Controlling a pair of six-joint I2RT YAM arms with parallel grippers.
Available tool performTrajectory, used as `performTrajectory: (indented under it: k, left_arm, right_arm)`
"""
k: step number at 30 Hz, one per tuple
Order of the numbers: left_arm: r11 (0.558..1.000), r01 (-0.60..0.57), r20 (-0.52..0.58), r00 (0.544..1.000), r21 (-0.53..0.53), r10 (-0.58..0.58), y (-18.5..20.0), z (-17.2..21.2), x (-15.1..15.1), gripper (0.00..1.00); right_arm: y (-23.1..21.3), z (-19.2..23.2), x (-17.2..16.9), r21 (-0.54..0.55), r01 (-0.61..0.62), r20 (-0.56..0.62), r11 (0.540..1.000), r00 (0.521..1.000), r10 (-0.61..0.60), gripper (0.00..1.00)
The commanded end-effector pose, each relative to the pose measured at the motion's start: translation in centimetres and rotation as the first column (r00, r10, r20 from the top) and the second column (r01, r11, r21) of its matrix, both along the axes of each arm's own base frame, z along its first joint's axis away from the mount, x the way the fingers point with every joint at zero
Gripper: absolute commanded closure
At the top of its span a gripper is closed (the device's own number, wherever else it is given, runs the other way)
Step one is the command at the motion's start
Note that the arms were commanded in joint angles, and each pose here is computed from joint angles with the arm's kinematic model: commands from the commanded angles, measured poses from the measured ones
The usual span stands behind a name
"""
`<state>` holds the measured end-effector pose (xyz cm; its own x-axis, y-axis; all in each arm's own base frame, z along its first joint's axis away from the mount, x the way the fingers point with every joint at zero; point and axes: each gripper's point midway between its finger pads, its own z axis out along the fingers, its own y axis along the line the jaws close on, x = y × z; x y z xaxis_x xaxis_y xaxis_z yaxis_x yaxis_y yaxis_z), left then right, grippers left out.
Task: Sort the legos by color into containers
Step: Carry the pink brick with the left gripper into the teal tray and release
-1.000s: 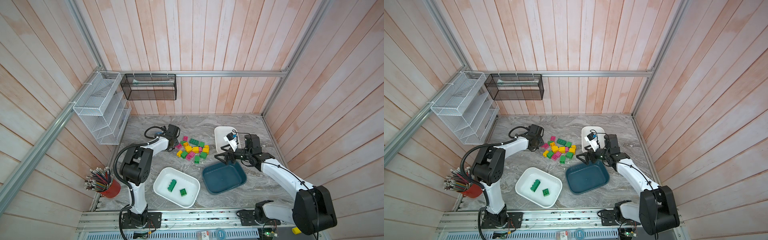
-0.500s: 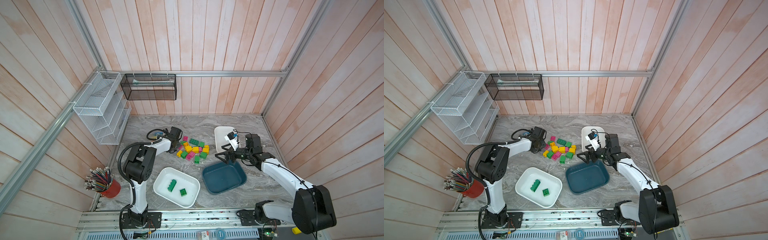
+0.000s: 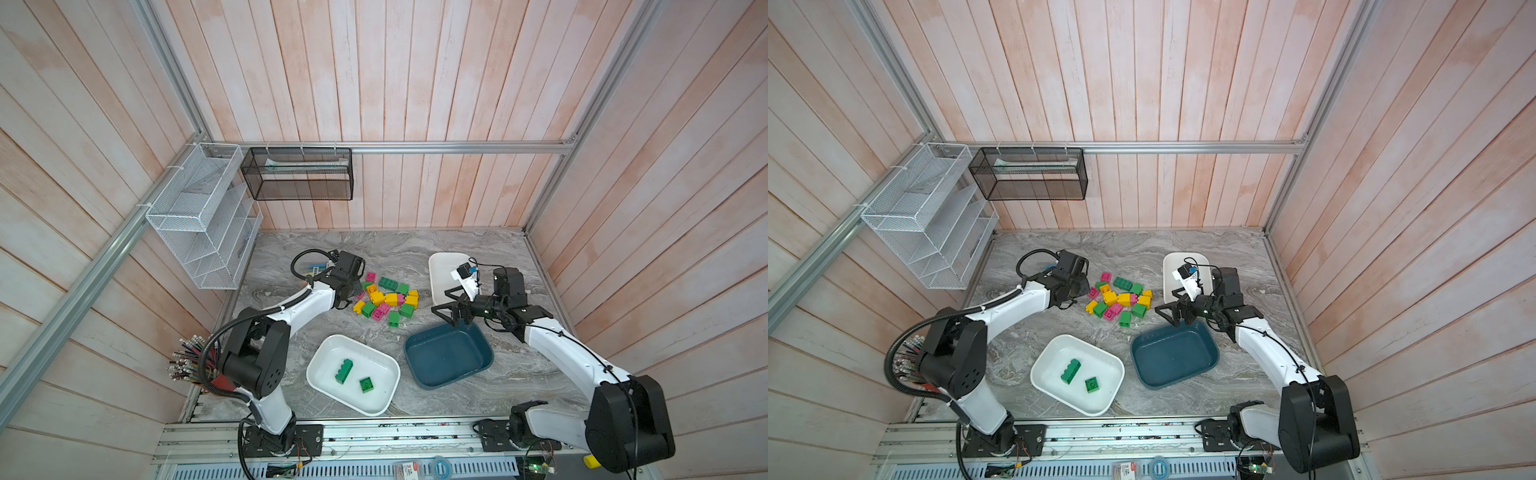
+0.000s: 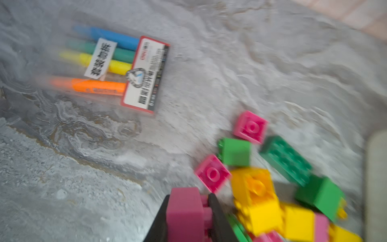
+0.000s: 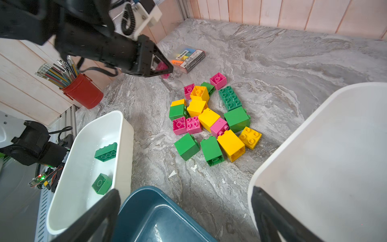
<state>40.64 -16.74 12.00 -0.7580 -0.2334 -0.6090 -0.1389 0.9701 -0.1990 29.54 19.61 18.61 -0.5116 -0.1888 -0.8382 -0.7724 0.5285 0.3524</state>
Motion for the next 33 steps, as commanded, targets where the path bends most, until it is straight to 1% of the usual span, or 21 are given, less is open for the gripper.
performTrajectory:
  k: [1, 3, 5, 6, 7, 8, 10, 11, 13, 15, 16, 19, 21, 22, 24, 25, 26, 28, 30, 32, 33]
  left_arm:
    - [0.97, 0.242, 0.003, 0.97, 0.009, -0.242, -4.2, 1.8, -4.3, 0.79]
    - [0.917, 0.397, 0.007, 0.918, -0.026, -0.397, -7.5, 2.4, -7.3, 0.79]
    - [0.843, 0.533, 0.023, 0.846, -0.072, -0.533, -11.2, 2.7, -10.8, 0.79]
    - [0.811, 0.579, 0.026, 0.815, -0.089, -0.579, -12.5, 2.7, -12.1, 0.79]
    - [0.768, 0.63, 0.038, 0.775, -0.115, -0.631, -14.1, 2.8, -13.4, 0.79]
    - [0.713, 0.687, 0.053, 0.725, -0.14, -0.687, -15.8, 2.7, -15.0, 0.79]
    - [0.61, 0.774, 0.078, 0.628, -0.172, -0.775, -18.3, 2.2, -17.7, 0.79]
    - [0.567, 0.806, 0.087, 0.585, -0.171, -0.806, -19.4, 2.2, -18.7, 0.81]
    - [0.476, 0.867, 0.099, 0.492, -0.149, -0.865, -21.5, 1.8, -21.0, 0.82]
    - [0.418, 0.896, 0.1, 0.434, -0.15, -0.895, -23.2, 1.0, -22.3, 0.82]
    - [0.4, 0.904, 0.092, 0.415, -0.149, -0.905, -23.8, 0.3, -22.7, 0.82]
    - [0.413, 0.902, 0.027, 0.419, -0.124, -0.908, -24.6, -2.7, -22.0, 0.82]
    - [0.437, 0.895, -0.006, 0.438, -0.089, -0.899, -24.9, -4.0, -21.0, 0.8]
    - [0.45, 0.89, -0.01, 0.45, -0.069, -0.893, -25.1, -4.3, -20.4, 0.78]
    - [0.456, 0.888, -0.001, 0.457, -0.05, -0.89, -25.7, -4.2, -19.7, 0.71]
    - [0.45, 0.891, 0.013, 0.451, -0.055, -0.892, -26.1, -3.7, -19.7, 0.63]
    - [0.446, 0.893, 0.029, 0.448, -0.061, -0.894, -26.5, -3.0, -19.7, 0.49]
    - [0.433, 0.899, 0.053, 0.436, -0.062, -0.898, -26.6, -1.7, -19.7, 0.31]
    - [0.424, 0.904, 0.074, 0.427, -0.053, -0.901, -26.2, -0.2, -19.6, 0.2]
    - [0.424, 0.905, 0.107, 0.426, -0.043, -0.898, -25.1, 1.8, -19.1, 0.15]
    - [0.433, 0.901, 0.117, 0.433, -0.032, -0.894, -24.5, 2.5, -18.7, 0.13]
  right_arm:
    - [-0.9, 1.2, 0.4, 0.0, 0.042, 0.003, 0.999, 0.999, -0.042, 0.02]
    - [-1.2, 1.6, 0.4, 0.005, 0.055, 0.005, 0.998, 0.998, -0.055, 0.02]
    - [-1.6, 1.8, 0.4, 0.005, 0.075, -0.001, 0.997, 0.997, -0.075, 0.02]
    - [-1.8, 2.0, 0.5, 0.006, 0.082, -0.001, 0.997, 0.997, -0.082, 0.02]
    - [-2.0, 2.1, 0.5, 0.003, 0.094, -0.003, 0.996, 0.996, -0.094, 0.02]
    - [-2.4, 2.2, 0.6, -0.001, 0.11, -0.005, 0.994, 0.994, -0.11, 0.02]
    - [-3.1, 2.3, 0.6, -0.006, 0.14, -0.008, 0.99, 0.99, -0.14, 0.02]
    - [-3.6, 2.3, 0.7, -0.007, 0.165, -0.01, 0.986, 0.986, -0.165, 0.02]
    - [-4.5, 2.4, 0.8, -0.003, 0.199, -0.012, 0.98, 0.98, -0.199, 0.02]
    - [-5.0, 2.6, 0.6, 0.001, 0.219, -0.007, 0.976, 0.976, -0.219, 0.02]
    - [-5.2, 2.7, 0.5, 0.002, 0.226, 0.0, 0.974, 0.974, -0.226, 0.02]
    - [-5.3, 2.8, 0.2, 0.006, 0.234, 0.006, 0.972, 0.972, -0.234, 0.02]
    - [-5.3, 2.7, -0.1, 0.01, 0.231, 0.002, 0.973, 0.973, -0.231, 0.02]
    - [-5.4, 2.7, -0.2, 0.009, 0.234, 0.001, 0.972, 0.972, -0.234, 0.02]
    - [-5.4, 2.6, -0.3, 0.007, 0.238, 0.002, 0.971, 0.971, -0.238, 0.02]
    - [-5.4, 2.6, -0.4, 0.007, 0.235, 0.001, 0.972, 0.972, -0.235, 0.02]
    - [-5.4, 2.7, -0.5, 0.007, 0.233, 0.004, 0.972, 0.972, -0.233, 0.02]
    - [-5.4, 2.9, -0.6, 0.008, 0.232, 0.012, 0.973, 0.973, -0.232, 0.02]
    - [-5.4, 3.0, -0.6, 0.008, 0.229, 0.016, 0.973, 0.973, -0.229, 0.02]
    - [-5.2, 3.0, -0.7, 0.013, 0.22, 0.017, 0.975, 0.975, -0.22, 0.02]
    - [-5.2, 3.1, -0.7, 0.017, 0.215, 0.019, 0.976, 0.976, -0.216, 0.02]
